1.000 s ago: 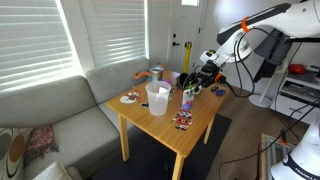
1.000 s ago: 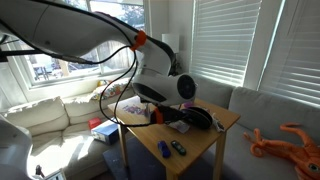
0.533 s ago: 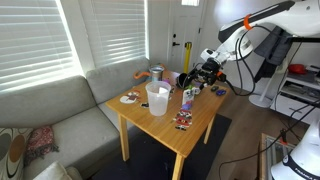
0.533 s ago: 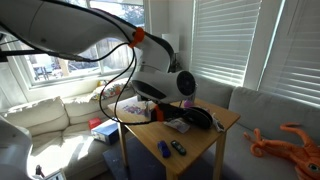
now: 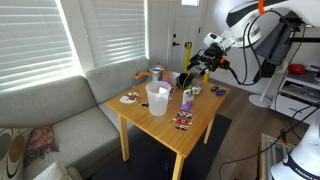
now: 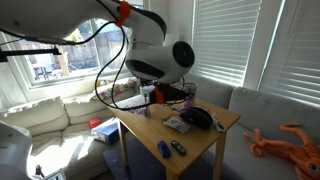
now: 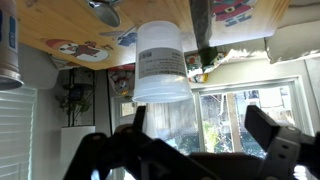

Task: Pick up the clear cup and pour all its contents onto the table, put the clear cup back onto the table, pick up one of the sachets with a green lid and place it right way up on the table

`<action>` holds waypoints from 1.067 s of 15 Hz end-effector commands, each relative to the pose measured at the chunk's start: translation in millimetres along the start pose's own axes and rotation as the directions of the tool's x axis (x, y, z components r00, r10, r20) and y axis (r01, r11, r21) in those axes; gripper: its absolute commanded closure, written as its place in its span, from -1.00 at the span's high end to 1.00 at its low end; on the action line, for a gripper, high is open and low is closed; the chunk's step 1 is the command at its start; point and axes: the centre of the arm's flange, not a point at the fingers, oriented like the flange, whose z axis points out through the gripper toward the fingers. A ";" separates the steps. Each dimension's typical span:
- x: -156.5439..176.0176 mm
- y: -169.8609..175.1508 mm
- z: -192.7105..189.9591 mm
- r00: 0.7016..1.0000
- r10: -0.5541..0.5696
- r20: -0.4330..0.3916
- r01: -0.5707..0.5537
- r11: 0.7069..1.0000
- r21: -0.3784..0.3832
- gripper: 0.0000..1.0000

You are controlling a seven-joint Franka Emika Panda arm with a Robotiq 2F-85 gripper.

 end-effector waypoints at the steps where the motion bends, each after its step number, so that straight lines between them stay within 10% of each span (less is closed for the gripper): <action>1: 52.1 -2.6 -15.7 0.996 0.079 0.034 -0.076 0.994 -0.078 1.00; 7: 113.0 8.5 -9.6 0.948 0.309 0.080 -0.268 0.907 -0.325 1.00; 16: 148.6 0.1 9.1 0.799 0.570 0.191 -0.474 0.793 -0.381 1.00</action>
